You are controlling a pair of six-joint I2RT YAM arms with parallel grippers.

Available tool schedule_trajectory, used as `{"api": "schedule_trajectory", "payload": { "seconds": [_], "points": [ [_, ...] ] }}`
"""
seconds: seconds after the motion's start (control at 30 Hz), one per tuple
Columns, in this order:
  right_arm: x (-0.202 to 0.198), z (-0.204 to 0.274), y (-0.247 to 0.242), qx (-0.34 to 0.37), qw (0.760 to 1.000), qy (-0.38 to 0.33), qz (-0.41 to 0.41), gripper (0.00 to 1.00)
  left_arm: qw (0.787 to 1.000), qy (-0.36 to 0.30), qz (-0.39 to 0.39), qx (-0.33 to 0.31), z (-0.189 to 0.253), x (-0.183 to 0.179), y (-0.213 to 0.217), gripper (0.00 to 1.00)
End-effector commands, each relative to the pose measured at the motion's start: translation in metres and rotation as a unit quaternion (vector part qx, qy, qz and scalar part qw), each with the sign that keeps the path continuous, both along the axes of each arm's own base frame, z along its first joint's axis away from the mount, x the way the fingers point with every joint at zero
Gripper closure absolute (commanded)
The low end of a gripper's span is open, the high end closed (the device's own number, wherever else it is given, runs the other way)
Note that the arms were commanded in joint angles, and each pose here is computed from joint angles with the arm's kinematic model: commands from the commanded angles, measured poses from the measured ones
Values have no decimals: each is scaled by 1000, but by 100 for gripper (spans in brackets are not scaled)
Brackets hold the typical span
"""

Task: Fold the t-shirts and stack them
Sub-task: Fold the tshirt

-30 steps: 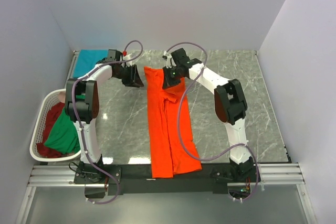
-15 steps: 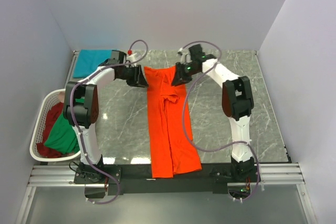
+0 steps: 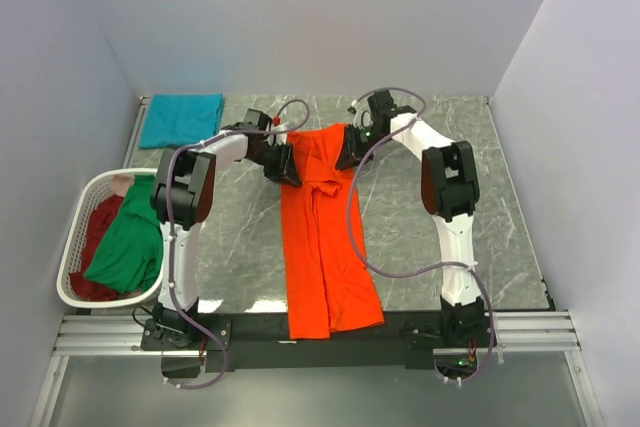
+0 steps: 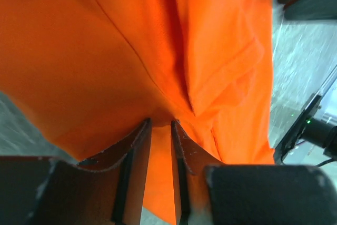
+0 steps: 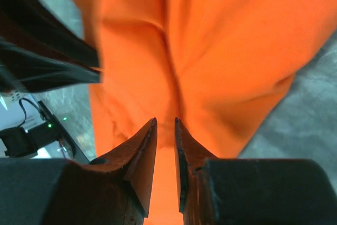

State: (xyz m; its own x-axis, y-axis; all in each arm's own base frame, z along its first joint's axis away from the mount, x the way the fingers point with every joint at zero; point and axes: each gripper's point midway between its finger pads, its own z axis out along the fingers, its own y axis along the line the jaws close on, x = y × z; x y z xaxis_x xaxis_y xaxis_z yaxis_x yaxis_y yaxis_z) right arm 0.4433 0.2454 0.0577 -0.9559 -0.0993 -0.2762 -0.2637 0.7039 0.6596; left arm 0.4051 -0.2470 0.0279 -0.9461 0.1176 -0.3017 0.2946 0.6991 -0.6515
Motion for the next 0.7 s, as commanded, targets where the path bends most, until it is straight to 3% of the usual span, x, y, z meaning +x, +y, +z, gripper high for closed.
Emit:
{"api": "schedule_trajectory", "payload": {
  "seconds": [0.0,0.23,0.3,0.43,0.57,0.67],
  "points": [
    [-4,-24,-3,1,998,57,-22,72,999,-13,7,30,-5,21,6,71],
    [46,-43,-22,-43,994,34,-99,52,999,-35,4,26,-16,53,5,69],
    [64,-40,-30,-50,992,10,-117,50,999,-38,10,15,-17,64,10,65],
    [88,-8,-30,-32,993,-51,-102,49,994,-99,34,-16,23,102,22,59],
    [77,49,-25,10,994,-83,-73,48,984,-170,40,-39,88,113,33,55],
    [44,82,-19,49,994,-80,-46,51,983,-174,20,-48,109,84,34,55]
  ]
}}
